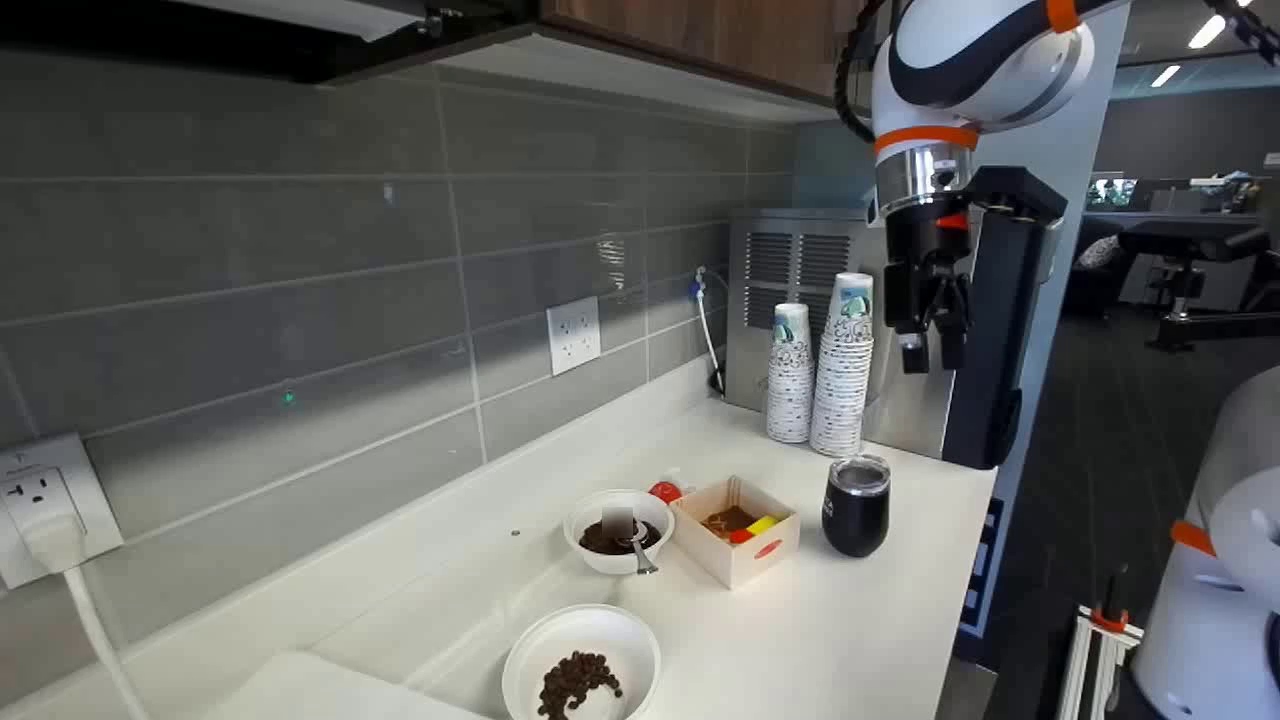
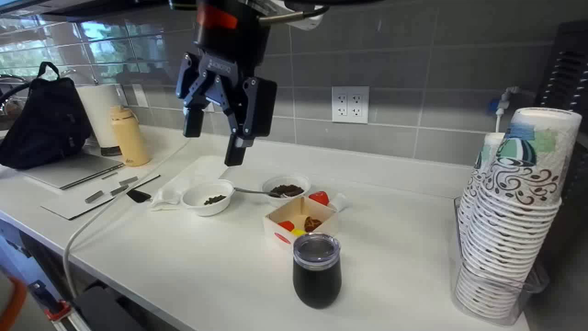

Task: Scoop up the beans from the bowl on the right and put them to the bowl on the left

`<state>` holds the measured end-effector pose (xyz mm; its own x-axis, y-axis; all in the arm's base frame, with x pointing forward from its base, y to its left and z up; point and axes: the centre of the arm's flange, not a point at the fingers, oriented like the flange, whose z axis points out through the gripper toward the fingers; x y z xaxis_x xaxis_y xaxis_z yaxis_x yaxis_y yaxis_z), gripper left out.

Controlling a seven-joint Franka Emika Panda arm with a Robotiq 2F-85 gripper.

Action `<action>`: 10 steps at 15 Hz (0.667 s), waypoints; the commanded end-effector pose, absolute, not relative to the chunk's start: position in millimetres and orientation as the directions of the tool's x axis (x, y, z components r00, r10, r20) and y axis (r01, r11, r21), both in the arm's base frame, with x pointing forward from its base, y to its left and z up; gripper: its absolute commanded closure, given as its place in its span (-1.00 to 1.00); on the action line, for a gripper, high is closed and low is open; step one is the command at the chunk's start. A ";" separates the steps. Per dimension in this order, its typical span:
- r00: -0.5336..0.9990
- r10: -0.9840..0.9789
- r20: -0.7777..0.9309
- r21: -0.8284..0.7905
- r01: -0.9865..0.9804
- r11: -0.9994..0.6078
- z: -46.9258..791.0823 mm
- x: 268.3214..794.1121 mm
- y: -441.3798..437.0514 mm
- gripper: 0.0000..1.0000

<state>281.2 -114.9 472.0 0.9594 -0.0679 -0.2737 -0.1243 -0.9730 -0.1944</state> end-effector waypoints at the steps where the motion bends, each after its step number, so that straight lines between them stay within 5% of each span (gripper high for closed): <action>1: 0.959 -0.068 -0.274 -0.194 -0.124 -0.973 472.0 281.2 -114.9 -1.00; 10: 0.921 -0.257 -0.293 -0.226 -0.328 -0.918 389.4 298.9 -123.0 -1.00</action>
<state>288.7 -121.8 426.2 0.9419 -0.1680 -0.2908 -0.2293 -0.9543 -0.1916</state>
